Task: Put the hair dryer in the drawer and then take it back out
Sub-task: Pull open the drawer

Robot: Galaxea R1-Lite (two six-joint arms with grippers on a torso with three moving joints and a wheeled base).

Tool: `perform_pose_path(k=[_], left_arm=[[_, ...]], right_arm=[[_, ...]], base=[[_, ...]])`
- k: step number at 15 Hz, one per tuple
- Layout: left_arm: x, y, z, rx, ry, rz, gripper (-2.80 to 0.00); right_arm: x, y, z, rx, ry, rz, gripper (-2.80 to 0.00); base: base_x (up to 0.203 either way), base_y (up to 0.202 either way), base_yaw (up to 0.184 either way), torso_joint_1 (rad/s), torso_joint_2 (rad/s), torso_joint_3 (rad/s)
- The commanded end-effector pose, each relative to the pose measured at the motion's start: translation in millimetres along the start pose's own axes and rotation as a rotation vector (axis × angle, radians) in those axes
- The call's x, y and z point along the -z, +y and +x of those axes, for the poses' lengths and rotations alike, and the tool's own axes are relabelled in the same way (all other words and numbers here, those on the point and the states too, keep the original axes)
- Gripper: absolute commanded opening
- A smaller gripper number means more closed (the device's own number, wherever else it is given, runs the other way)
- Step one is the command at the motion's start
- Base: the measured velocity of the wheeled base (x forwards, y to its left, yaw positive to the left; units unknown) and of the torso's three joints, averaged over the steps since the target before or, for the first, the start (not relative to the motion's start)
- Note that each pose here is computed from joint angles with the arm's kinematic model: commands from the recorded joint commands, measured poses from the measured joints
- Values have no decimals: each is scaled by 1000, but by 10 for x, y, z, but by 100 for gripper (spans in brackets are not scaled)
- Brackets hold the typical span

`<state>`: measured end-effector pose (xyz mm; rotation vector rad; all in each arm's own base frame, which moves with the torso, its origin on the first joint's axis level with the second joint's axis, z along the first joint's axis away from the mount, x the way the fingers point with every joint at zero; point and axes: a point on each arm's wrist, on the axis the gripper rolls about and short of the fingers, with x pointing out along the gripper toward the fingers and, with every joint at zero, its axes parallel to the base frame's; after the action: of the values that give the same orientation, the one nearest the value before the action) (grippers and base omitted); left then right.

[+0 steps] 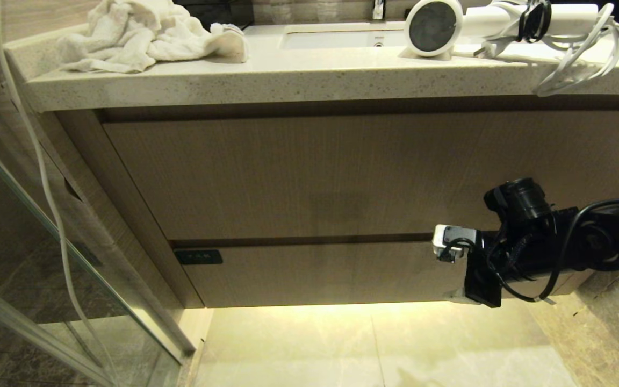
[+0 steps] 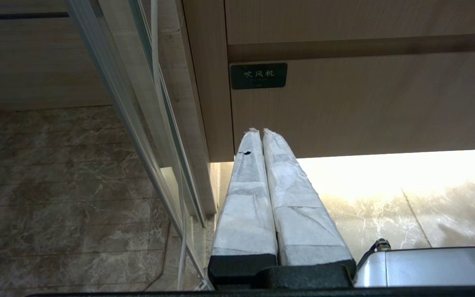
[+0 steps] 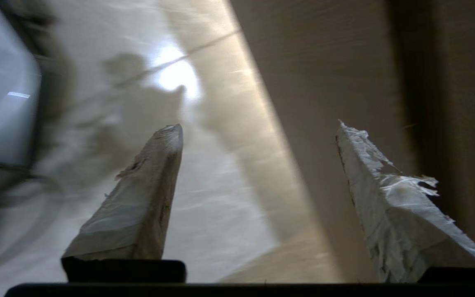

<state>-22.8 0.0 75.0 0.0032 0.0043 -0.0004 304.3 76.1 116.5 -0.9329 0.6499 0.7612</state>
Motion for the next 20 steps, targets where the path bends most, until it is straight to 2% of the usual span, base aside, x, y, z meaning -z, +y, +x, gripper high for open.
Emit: perform_pose_path(k=[1,3,5,6,9,13,20], left_arm=[[4,0,2,0,3,0,-280],[5,0,1,0,2,0,-280],[3,0,1,0,1,0,-280],[4,0,2,0,3,0,-280],[4,0,2,0,3,0,-280],[4,0,2,0,3,0,-280],[4,0,2,0,3,0,-280]], right_arm=[[68,-33,121,94,-38,-182,0],[131,-56,246,180,-63,-314,0],[212,-46,345,247,-79,-390,0],[274,10,410,248,-95,-405,0],[364,58,460,201,-154,-405,0],[403,72,558,179,-162,-394,0],[372,-66,767,211,-179,-396,0]], base=[[0,0,0,0,0,0],[0,0,0,0,0,0],[0,0,0,0,0,0],[0,0,0,0,0,0],[0,0,0,0,0,0],[0,0,0,0,0,0],[0,0,0,0,0,0]])
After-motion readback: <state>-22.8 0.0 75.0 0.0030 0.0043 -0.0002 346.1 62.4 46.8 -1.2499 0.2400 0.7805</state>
